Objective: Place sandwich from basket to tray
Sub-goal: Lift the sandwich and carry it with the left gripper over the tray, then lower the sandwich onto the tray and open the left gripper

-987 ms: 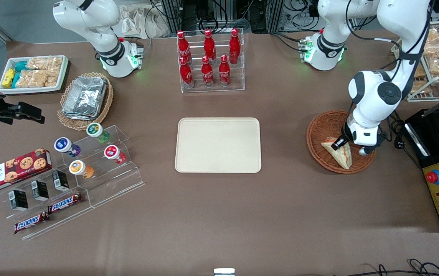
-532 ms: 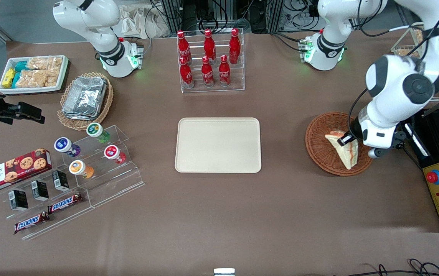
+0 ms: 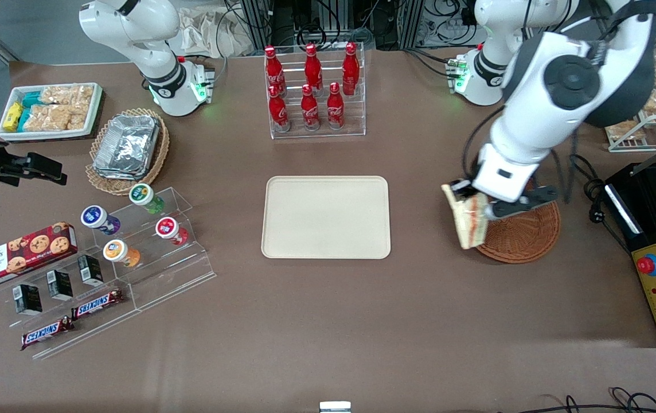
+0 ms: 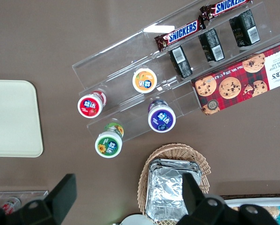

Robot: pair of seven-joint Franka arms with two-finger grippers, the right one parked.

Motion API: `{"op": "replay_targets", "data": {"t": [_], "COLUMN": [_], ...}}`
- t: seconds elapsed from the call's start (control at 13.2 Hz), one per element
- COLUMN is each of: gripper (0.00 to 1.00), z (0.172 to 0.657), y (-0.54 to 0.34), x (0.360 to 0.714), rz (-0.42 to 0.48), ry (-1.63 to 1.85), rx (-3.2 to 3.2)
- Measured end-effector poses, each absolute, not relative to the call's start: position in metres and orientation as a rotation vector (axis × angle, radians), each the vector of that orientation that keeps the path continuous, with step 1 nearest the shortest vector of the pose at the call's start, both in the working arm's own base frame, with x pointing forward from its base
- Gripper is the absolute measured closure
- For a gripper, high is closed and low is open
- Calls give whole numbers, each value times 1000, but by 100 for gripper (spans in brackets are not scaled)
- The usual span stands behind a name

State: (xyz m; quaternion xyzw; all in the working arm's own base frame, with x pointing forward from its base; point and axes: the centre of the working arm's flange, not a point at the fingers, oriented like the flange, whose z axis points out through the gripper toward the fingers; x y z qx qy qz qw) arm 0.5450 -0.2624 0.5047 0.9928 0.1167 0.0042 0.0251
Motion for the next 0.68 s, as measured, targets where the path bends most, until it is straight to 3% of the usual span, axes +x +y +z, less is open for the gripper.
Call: {"op": "replay_targets", "data": {"t": [0.23,0.46,0.68], "gripper": [79,79,79], "z": [454,352,273], "y": [-336,-407,-427], "x": [532,515,513], "rz": [63,101,45], "ry": [204,190,164], "rx": [3145,3194,3163]}}
